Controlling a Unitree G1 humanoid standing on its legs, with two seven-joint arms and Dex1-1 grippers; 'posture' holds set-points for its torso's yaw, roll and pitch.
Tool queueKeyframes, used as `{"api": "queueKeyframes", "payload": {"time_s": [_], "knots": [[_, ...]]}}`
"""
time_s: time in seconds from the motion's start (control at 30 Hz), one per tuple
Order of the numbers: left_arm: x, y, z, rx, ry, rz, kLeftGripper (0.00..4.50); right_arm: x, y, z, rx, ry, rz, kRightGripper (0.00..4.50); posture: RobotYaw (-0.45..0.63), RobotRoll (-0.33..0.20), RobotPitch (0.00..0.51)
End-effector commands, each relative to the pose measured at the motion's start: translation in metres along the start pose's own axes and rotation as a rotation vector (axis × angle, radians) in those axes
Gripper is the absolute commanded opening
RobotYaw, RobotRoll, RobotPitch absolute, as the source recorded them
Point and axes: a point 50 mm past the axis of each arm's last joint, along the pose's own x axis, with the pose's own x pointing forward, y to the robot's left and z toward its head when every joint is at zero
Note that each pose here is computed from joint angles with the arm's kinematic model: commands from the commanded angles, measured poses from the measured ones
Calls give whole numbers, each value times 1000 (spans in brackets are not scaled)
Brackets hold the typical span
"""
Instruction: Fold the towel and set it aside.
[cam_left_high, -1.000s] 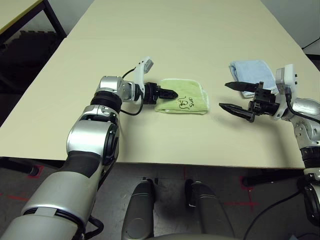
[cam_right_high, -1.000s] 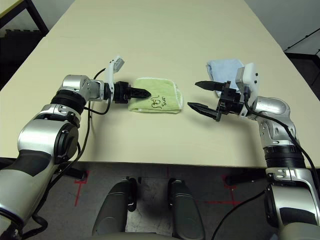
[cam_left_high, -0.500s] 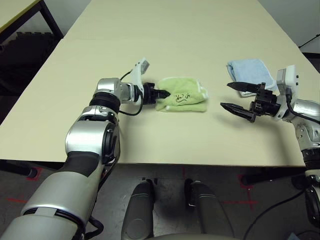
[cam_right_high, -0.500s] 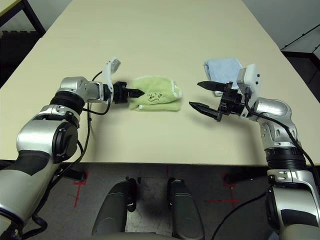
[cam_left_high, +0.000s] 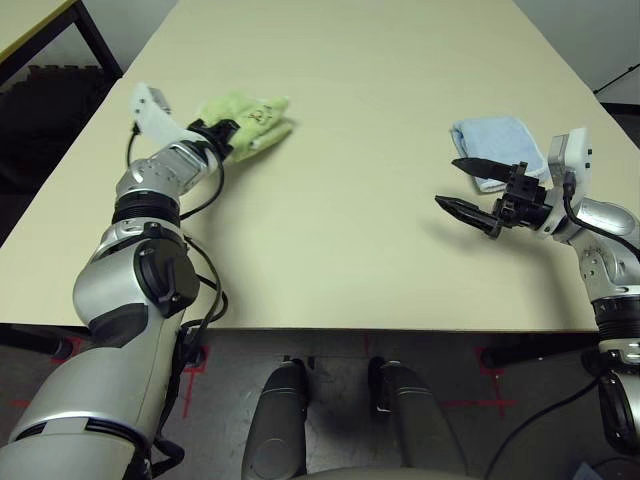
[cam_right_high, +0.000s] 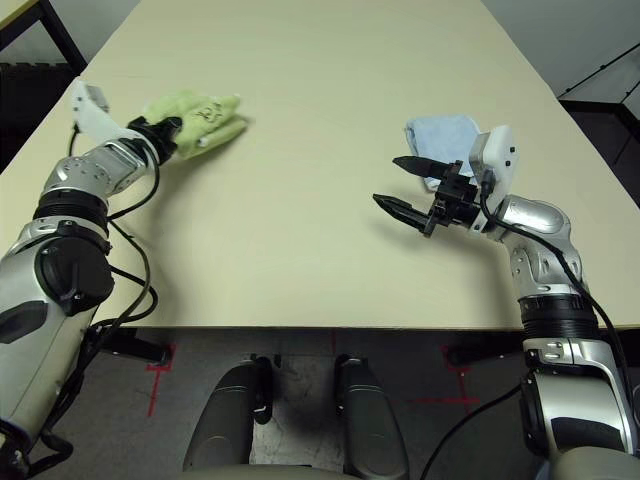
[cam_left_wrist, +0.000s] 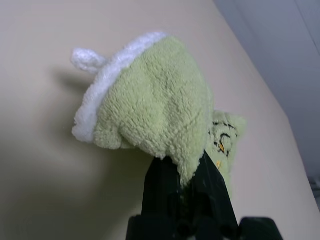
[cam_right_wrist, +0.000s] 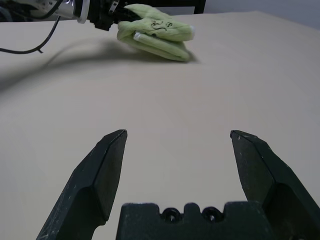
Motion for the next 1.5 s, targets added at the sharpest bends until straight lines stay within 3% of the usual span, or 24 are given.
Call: {"api": "queueKeyframes", "payload": {"time_s": [0.03,0.27,0.43,0.77,0.93,1.07,1.17,1.27,1.3,1.37,1.43,1.5], "knots": [[-3,15,0,-25,-22,59,14,-1,-2,-1,0,2,-3,4500,72,0,155],[-9,34,7,-93,-124,174,14,2,-2,0,-5,0,9,4500,72,0,157],[-11,38,14,-119,-173,192,14,1,-2,0,-5,3,13,4500,73,0,160],[-12,41,14,-74,-153,228,14,3,-2,1,-11,2,20,4500,75,0,156],[-16,44,15,26,-27,264,1691,4,-1,1,-12,-3,18,4500,74,0,155],[-34,52,20,254,235,269,3257,4,-1,1,-13,-6,13,4500,80,0,157],[-59,54,32,403,403,202,4416,3,-2,1,-14,-5,9,4500,90,0,157],[-85,45,44,578,526,103,4463,2,-4,1,-16,-1,5,4500,98,0,156],[-91,38,50,724,539,47,4463,1,-6,2,-16,-1,-3,4500,99,0,156],[-98,15,54,833,560,-110,4463,1,-9,2,2,-10,-43,4500,94,0,157],[-92,-25,58,828,429,-343,4463,1,-20,0,53,-23,-210,4500,98,0,156],[-87,-45,58,819,334,-452,4463,1,-31,-3,74,-14,-369,4500,100,0,153]]}}
